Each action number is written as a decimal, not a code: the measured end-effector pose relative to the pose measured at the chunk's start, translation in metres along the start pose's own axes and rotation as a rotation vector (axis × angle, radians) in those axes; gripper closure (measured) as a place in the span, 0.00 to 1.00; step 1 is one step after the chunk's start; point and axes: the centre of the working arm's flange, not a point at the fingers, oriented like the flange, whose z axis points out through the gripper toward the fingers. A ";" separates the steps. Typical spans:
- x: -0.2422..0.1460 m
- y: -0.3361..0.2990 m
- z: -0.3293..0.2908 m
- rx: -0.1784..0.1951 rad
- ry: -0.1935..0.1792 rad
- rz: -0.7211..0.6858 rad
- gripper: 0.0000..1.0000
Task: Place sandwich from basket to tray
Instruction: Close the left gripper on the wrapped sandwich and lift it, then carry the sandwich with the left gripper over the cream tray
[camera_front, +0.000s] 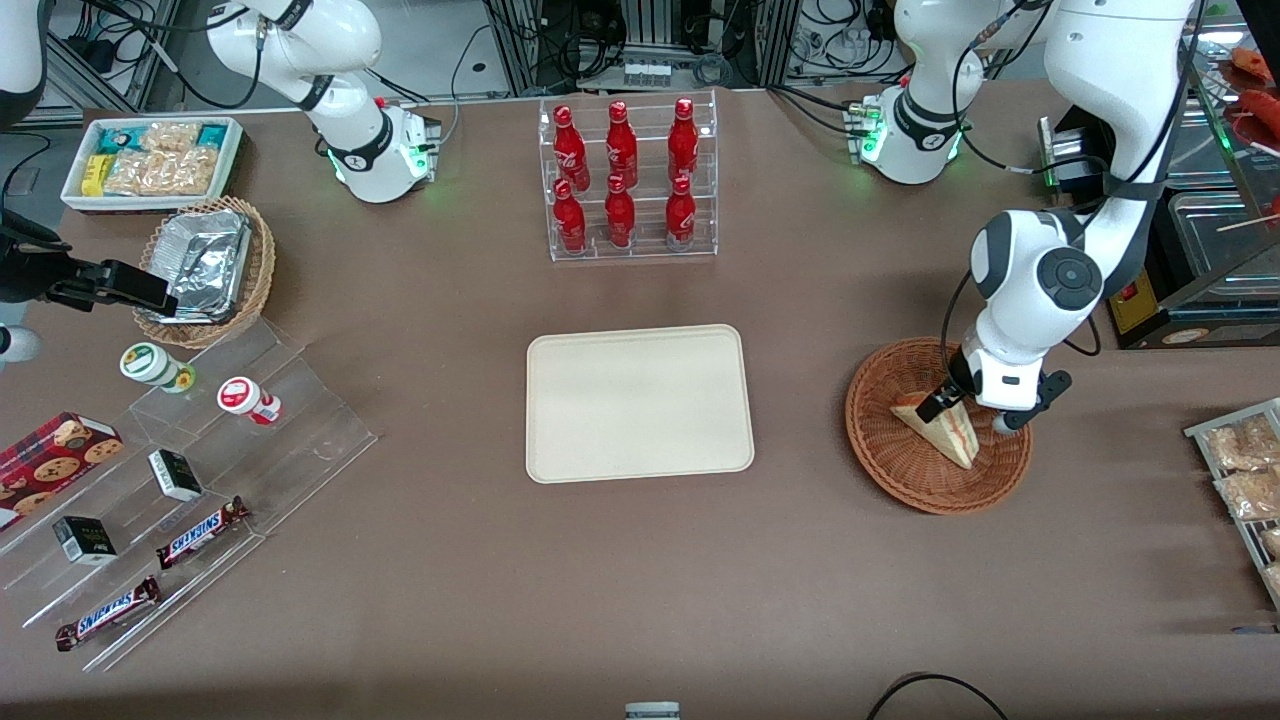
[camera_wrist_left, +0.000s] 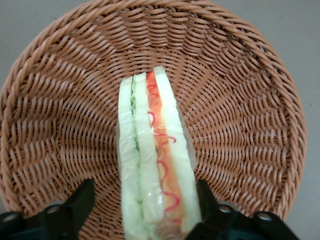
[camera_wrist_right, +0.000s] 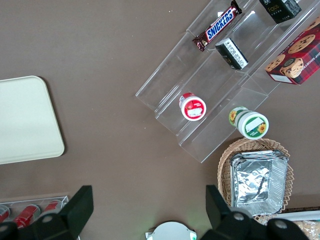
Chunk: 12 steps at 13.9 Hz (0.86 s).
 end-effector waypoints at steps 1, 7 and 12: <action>0.000 0.000 0.000 -0.001 0.001 -0.001 0.27; 0.018 0.016 -0.026 0.002 0.001 -0.002 0.71; 0.030 0.061 -0.140 0.121 -0.057 0.076 0.85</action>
